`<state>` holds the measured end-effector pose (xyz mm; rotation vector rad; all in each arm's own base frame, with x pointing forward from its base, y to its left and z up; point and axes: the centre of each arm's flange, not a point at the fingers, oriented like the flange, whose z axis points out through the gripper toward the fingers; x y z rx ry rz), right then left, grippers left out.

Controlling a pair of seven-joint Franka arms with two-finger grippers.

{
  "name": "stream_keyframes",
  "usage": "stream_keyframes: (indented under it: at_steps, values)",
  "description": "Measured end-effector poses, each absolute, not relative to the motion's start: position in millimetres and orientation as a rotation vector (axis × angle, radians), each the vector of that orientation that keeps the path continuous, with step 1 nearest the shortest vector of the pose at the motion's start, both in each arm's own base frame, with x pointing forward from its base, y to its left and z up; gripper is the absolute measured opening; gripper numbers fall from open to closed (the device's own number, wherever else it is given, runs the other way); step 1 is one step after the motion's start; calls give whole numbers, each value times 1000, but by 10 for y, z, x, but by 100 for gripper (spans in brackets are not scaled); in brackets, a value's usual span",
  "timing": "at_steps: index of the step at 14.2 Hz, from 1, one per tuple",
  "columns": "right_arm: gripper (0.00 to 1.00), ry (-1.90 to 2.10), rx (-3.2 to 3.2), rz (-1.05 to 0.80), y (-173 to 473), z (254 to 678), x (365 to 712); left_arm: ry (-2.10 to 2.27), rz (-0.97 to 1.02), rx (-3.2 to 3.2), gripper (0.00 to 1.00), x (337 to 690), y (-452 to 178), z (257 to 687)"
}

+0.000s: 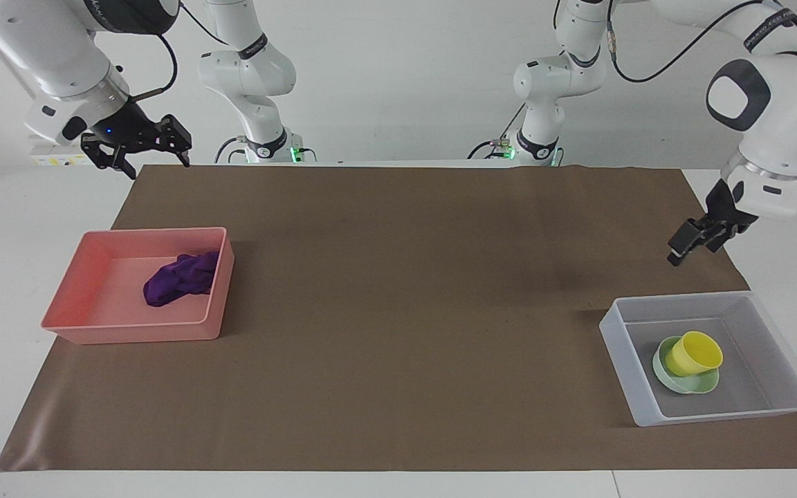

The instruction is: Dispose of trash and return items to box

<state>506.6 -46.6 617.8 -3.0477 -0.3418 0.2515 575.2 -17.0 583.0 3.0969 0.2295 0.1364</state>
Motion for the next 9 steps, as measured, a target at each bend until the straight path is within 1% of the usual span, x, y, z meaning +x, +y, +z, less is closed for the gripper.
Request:
stream_keyframes:
  at_steps: [2,4,7,9]
  values:
    - [100,-342,-3048,252,-466,6178,5066,124,91,3115,100,5467,-243,6124]
    - [100,-342,-3048,252,-466,6178,5066,-3,34,3126,100,5226,-237,6317]
    - [100,-342,-3048,251,-466,6178,5066,-68,-46,3130,100,4980,-238,6423]
    - [100,-342,-3048,251,-466,6178,5066,-84,-16,3131,100,4949,-251,6449]
